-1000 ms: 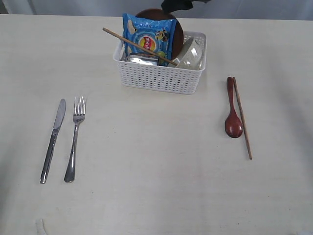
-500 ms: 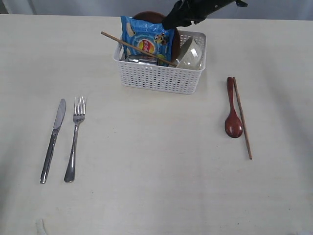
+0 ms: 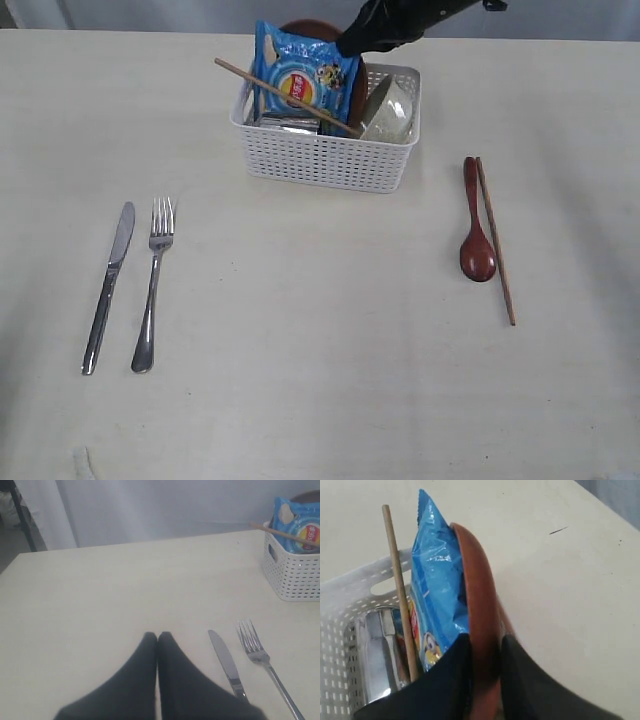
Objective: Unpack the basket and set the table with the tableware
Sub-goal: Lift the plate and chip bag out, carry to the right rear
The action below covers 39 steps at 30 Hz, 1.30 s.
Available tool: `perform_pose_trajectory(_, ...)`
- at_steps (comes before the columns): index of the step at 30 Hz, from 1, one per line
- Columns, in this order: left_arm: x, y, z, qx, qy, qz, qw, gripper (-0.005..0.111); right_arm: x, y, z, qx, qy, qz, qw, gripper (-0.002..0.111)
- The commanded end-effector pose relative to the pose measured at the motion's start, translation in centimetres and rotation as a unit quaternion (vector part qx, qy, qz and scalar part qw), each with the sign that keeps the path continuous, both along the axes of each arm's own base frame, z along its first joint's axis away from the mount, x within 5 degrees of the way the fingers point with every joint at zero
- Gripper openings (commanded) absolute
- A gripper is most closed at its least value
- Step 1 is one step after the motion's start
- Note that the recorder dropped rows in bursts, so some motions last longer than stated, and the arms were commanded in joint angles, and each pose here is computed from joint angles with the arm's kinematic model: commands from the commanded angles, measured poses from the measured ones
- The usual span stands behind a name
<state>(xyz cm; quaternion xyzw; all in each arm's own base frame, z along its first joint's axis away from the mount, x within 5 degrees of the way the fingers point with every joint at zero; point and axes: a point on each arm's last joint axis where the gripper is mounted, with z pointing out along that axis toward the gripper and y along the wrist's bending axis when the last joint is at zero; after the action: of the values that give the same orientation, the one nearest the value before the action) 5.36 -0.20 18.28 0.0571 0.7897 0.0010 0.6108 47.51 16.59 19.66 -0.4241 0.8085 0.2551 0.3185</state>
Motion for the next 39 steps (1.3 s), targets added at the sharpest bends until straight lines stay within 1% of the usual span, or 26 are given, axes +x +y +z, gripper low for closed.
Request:
perform_pose_trajectory(1,0.0,0.0,-0.1,0.0,0.0,-0.002,1.0,0.0,-0.1,-0.2,3.6,0.019,-0.053,-0.021,0.998,-0.001)
perform_pose_trajectory(7,0.0,0.0,-0.1,0.0,0.0,-0.002,1.0,0.0,0.0,-0.9,7.0,0.024,-0.115,-0.057,0.991,-0.001)
perform_pose_trajectory(10,0.0,0.0,-0.1,0.0,0.0,-0.002,1.0,0.0,0.1,-1.8,8.2,0.033,-0.124,-0.082,0.988,-0.001)
perform_pose_trajectory(14,0.0,0.0,-0.1,0.0,0.0,-0.002,1.0,0.0,0.3,-3.7,9.6,0.05,-0.12,-0.13,0.983,-0.001)
perform_pose_trajectory(19,0.0,0.0,-0.1,0.0,0.0,-0.002,1.0,0.0,1.3,-7.9,9.8,0.087,-0.077,-0.227,0.967,-0.001)
perform_pose_trajectory(24,0.0,0.0,-0.1,0.0,0.0,-0.002,1.0,0.0,2.3,-12.3,8.2,0.104,-0.021,-0.311,0.944,-0.001)
perform_pose_trajectory(27,0.0,0.0,-0.1,0.0,0.0,-0.002,1.0,0.0,2.9,-14.6,6.2,0.104,0.022,-0.354,0.929,-0.001)
perform_pose_trajectory(30,0.0,0.0,-0.1,0.0,0.0,-0.002,1.0,0.0,3.3,-16.3,3.5,0.099,0.079,-0.399,0.908,-0.001)
perform_pose_trajectory(34,0.0,0.0,-0.1,0.0,0.0,-0.002,1.0,0.0,3.5,-18.0,-0.4,0.096,0.16,-0.431,0.883,-0.001)
perform_pose_trajectory(37,0.0,0.0,-0.1,0.0,0.0,-0.002,1.0,0.0,3.2,-19.3,-2.5,0.094,0.207,-0.439,0.869,-0.001)
perform_pose_trajectory(39,0.0,0.0,-0.1,0.0,0.0,-0.002,1.0,0.0,3.0,-20.3,-3.3,0.094,0.231,-0.444,0.86,-0.001)
